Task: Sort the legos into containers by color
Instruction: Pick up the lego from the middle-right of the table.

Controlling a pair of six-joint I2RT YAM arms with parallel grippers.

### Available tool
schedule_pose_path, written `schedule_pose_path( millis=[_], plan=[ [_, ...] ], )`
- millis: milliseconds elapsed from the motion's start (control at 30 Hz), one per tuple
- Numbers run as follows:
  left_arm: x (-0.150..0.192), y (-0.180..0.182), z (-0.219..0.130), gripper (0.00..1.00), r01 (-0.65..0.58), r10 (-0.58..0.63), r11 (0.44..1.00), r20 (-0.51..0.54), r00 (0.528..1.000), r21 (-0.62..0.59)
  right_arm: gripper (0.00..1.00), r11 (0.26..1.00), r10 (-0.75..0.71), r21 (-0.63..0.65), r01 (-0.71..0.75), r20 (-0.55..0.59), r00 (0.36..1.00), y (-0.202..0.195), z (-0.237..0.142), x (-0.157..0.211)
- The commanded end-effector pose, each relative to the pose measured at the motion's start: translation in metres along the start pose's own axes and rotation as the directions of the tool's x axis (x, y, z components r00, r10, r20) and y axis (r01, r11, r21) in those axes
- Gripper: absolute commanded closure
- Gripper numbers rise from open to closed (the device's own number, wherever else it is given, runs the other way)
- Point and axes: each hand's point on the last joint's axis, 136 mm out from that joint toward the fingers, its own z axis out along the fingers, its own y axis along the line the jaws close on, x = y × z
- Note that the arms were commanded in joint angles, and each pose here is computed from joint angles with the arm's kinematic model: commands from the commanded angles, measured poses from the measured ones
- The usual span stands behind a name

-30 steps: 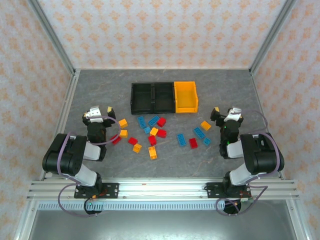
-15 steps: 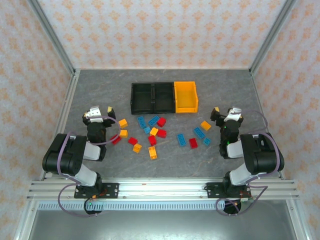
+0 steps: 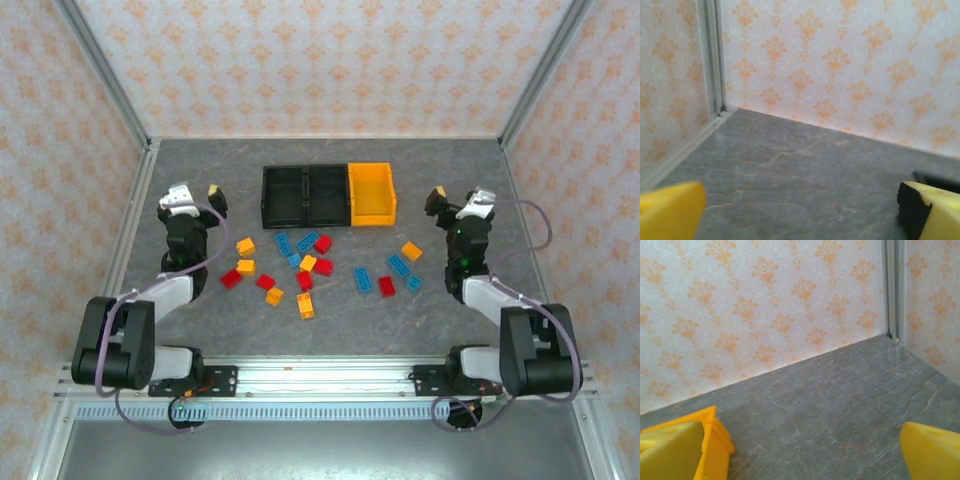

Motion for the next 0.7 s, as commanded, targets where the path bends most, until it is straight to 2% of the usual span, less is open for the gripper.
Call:
schedule_pose_path(
  millis=[0, 33, 67, 100, 167, 267, 333, 467, 533, 667],
  plan=[
    [0.018, 0.009, 0.000, 0.00, 0.248, -0.259, 0.965, -0.154, 0.954, -0.090, 0.00, 0.945, 0.283, 0.205, -0.256, -0.115, 0.952, -0.026, -0.005, 0.014],
    [0.020, 0.010, 0.000, 0.00, 0.304, -0.318, 0.947, -0.166, 0.934, -0.103, 0.00, 0.910, 0.352, 0.278, -0.307, -0.129, 0.927, -0.035, -0.007, 0.019],
    [0.022, 0.004, 0.000, 0.00, 0.344, -0.351, 0.936, -0.189, 0.917, -0.072, 0.00, 0.922, 0.353, 0.238, -0.306, -0.184, 0.917, -0.026, -0.006, 0.022],
    [0.024, -0.007, -0.001, 0.00, 0.368, -0.363, 0.930, -0.223, 0.905, -0.017, 0.00, 0.930, 0.350, 0.206, -0.305, -0.238, 0.906, -0.018, -0.005, 0.028],
    [0.027, -0.029, -0.004, 0.01, 0.412, -0.373, 0.907, -0.286, 0.883, 0.088, 0.00, 0.925, 0.367, 0.231, -0.303, -0.333, 0.869, -0.013, -0.004, 0.042],
    [0.039, -0.048, -0.013, 0.01, 0.452, -0.378, 0.885, -0.392, 0.839, 0.115, 0.00, 0.922, 0.379, 0.276, -0.272, -0.493, 0.783, -0.007, -0.008, 0.070],
    [0.050, -0.060, -0.023, 0.03, 0.442, -0.346, 0.889, -0.457, 0.819, 0.120, 0.00, 0.912, 0.396, 0.325, -0.250, -0.544, 0.740, -0.010, -0.016, 0.086],
    [0.074, -0.092, -0.053, 0.11, 0.413, -0.233, 0.889, -0.579, 0.781, 0.199, 0.03, 0.920, 0.387, 0.316, -0.231, -0.652, 0.652, 0.001, -0.029, 0.111],
    [0.086, -0.103, -0.069, 0.13, 0.384, -0.168, 0.893, -0.613, 0.772, 0.237, 0.04, 0.921, 0.376, 0.346, -0.177, -0.676, 0.634, -0.001, -0.032, 0.119],
    [0.109, -0.115, -0.103, 0.15, 0.361, -0.102, 0.890, -0.652, 0.751, 0.277, 0.04, 0.924, 0.372, 0.349, -0.158, -0.715, 0.593, 0.011, -0.036, 0.136]
  ],
)
